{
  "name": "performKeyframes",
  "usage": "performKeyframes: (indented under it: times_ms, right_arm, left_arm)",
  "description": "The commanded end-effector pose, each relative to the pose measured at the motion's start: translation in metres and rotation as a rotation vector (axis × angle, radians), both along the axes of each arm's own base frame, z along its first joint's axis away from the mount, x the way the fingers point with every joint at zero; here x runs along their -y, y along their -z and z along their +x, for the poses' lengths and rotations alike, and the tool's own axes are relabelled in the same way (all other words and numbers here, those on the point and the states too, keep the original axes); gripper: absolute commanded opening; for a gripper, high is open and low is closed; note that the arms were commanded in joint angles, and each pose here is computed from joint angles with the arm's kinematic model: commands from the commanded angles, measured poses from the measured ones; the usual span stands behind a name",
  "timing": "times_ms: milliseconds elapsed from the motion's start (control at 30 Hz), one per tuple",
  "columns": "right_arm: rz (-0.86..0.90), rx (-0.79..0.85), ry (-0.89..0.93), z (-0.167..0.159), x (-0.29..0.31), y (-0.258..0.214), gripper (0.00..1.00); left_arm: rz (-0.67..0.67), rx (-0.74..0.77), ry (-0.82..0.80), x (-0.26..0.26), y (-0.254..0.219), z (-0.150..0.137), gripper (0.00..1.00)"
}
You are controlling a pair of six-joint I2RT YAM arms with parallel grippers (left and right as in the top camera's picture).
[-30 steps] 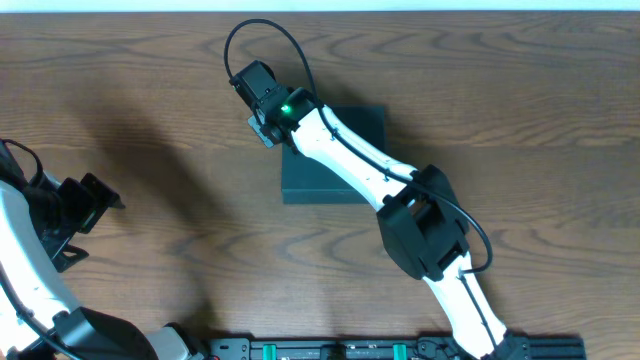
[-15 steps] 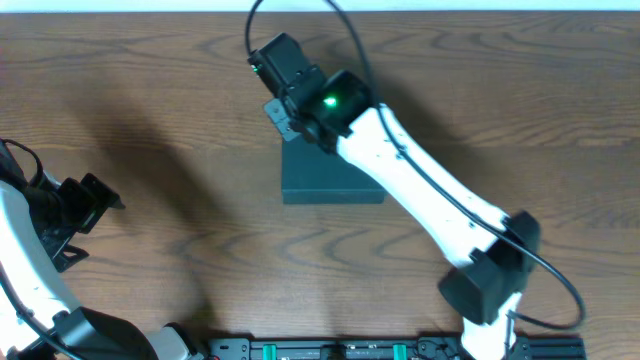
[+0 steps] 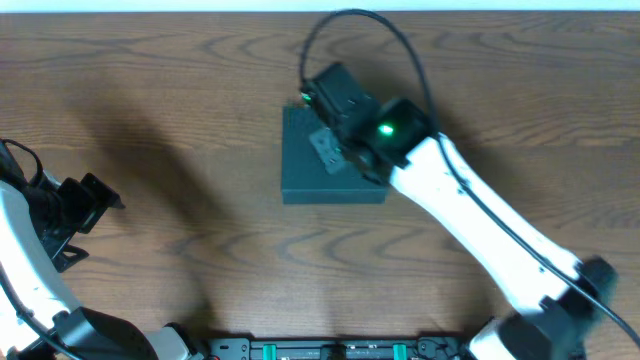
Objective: Pack container
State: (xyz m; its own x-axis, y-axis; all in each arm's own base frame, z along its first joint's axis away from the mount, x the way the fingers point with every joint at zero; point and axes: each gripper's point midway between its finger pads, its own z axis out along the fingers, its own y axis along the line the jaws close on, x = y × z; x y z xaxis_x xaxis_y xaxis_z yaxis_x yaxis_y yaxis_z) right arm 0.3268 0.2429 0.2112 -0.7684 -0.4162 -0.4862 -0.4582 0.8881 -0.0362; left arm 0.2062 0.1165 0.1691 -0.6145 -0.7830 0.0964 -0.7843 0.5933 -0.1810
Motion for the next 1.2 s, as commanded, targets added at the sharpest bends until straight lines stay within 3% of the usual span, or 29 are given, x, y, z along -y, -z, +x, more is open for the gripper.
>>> performKeyframes:
  times_ms: [0, 200, 367, 767, 1167]
  right_arm:
    - [0.077, -0.098, 0.04, -0.033, 0.012, 0.014, 0.02]
    - [0.153, -0.225, 0.305, -0.08, 0.032, 0.065, 0.02]
    - [0.199, -0.247, 0.335, -0.099, 0.015, 0.111, 0.01]
    - [0.206, -0.204, 0.385, -0.064, 0.001, 0.159, 0.02]
    - [0.209, -0.066, 0.439, -0.032, 0.006, 0.157, 0.01]
  left_arm:
    - [0.01, 0.006, -0.004, -0.002, -0.003, 0.0, 0.95]
    - [0.011, 0.007, -0.004, -0.002, -0.003, 0.0, 0.95]
    - [0.011, 0.007, -0.004, -0.002, -0.003, 0.0, 0.95]
    - [0.011, 0.007, -0.004, -0.002, -0.003, 0.0, 0.95]
    - [0.01, 0.006, -0.004, -0.002, -0.003, 0.0, 0.95]
